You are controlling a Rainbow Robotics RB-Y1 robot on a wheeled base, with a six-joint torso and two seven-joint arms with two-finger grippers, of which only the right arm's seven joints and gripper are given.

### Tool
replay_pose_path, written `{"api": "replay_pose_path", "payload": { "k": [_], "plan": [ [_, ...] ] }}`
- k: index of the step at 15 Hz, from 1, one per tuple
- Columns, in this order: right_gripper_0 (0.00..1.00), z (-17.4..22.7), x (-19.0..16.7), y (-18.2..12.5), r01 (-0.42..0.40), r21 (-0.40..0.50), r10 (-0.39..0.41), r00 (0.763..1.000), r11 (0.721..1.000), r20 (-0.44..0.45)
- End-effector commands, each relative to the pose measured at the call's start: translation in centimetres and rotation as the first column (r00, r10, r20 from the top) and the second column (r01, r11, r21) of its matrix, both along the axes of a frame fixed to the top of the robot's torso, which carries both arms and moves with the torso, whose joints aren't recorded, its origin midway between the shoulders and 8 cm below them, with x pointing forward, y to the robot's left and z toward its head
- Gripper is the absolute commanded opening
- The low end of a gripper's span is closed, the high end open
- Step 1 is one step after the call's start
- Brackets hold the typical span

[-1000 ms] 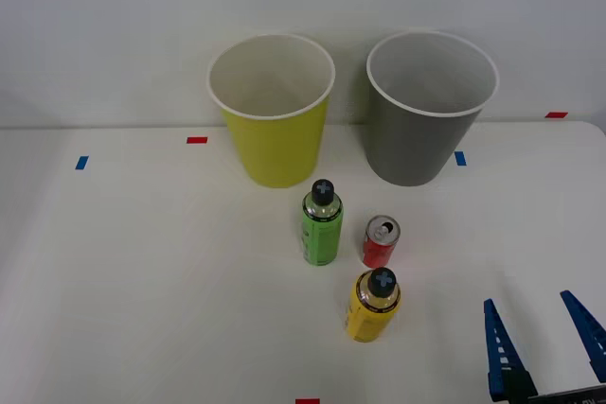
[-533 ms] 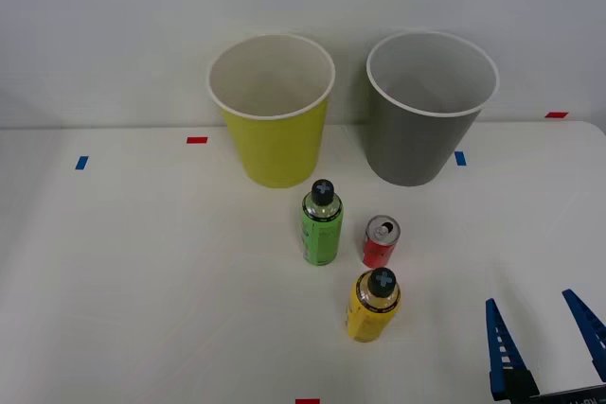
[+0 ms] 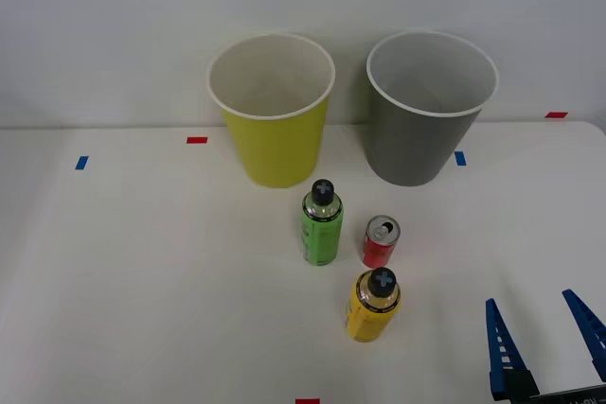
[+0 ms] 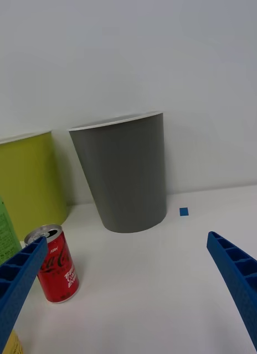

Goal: Put cans in the gray bin, plastic bottles in the light green bin

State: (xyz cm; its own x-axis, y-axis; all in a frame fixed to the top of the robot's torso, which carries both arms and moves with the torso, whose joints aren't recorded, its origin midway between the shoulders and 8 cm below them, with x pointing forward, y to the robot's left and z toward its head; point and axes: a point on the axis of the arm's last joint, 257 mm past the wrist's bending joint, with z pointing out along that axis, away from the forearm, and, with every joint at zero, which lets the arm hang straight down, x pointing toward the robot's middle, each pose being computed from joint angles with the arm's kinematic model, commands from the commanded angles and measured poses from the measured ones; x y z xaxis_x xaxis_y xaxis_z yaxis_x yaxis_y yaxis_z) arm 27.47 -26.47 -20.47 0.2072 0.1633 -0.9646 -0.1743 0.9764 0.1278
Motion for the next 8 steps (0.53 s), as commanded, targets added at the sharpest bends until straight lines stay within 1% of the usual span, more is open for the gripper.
{"api": "replay_pose_path", "payload": {
  "k": [1, 8],
  "plan": [
    [1.0, -0.01, 0.0, 0.0, 0.0, 0.0, 0.0, 1.0, 1.0, 0.0],
    [1.0, -0.01, 0.0, 0.0, 0.0, 0.0, 0.0, 1.0, 1.0, 0.0]
  ]
}}
